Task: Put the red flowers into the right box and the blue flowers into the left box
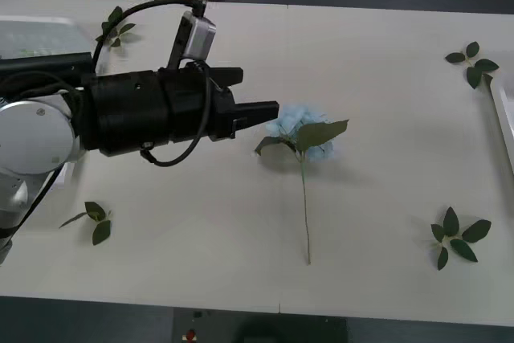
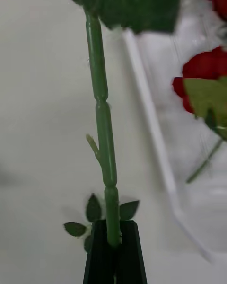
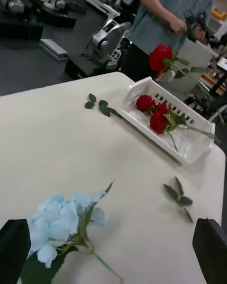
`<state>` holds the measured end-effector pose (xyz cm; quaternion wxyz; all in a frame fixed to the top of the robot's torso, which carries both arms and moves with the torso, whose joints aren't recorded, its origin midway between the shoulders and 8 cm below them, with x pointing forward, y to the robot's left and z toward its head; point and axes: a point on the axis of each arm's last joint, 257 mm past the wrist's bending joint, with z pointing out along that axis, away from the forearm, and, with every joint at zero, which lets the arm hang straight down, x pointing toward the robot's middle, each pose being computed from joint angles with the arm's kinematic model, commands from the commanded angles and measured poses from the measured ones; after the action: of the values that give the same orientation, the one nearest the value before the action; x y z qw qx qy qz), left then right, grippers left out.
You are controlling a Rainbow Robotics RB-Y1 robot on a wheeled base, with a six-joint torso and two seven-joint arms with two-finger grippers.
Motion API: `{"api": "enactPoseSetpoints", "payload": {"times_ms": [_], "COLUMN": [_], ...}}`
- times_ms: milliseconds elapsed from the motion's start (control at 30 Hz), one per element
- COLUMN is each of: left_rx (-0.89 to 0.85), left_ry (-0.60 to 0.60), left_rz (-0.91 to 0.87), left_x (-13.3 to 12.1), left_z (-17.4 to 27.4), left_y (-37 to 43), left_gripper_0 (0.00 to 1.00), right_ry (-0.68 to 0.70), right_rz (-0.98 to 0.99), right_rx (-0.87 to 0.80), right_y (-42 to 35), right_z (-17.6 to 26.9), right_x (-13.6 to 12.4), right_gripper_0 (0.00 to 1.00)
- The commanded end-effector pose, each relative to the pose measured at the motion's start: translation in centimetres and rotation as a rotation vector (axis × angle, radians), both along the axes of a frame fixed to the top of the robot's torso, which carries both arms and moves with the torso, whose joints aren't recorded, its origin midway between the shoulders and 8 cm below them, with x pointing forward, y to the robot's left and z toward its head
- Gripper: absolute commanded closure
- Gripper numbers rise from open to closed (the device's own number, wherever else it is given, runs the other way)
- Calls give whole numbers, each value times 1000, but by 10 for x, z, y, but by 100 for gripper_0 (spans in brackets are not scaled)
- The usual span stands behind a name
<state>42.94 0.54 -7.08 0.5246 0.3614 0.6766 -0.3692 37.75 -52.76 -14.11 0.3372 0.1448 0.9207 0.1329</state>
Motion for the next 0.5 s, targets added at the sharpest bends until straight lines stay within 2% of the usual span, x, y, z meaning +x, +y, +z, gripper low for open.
{"api": "enactPoseSetpoints", "payload": {"times_ms": [33,233,500], "left_rx": [74,87,135], "left_ry": [-101,-70,-73], "left_rz": [-74,-105,-130], "left_x": [-36,-70,-81], "left_z": [6,-15,-25], "left_y": [7,25,37], "left_gripper_0": [0,0,0], "right_ry": [60,158,209], "right_rz": [-72,-134,-157], "right_rx": [-79,-192,-339], "right_y": [-44,-100,-157], "right_z": [7,-6,-28], "right_x": [7,1,-6], "right_gripper_0": [100,100,100]}}
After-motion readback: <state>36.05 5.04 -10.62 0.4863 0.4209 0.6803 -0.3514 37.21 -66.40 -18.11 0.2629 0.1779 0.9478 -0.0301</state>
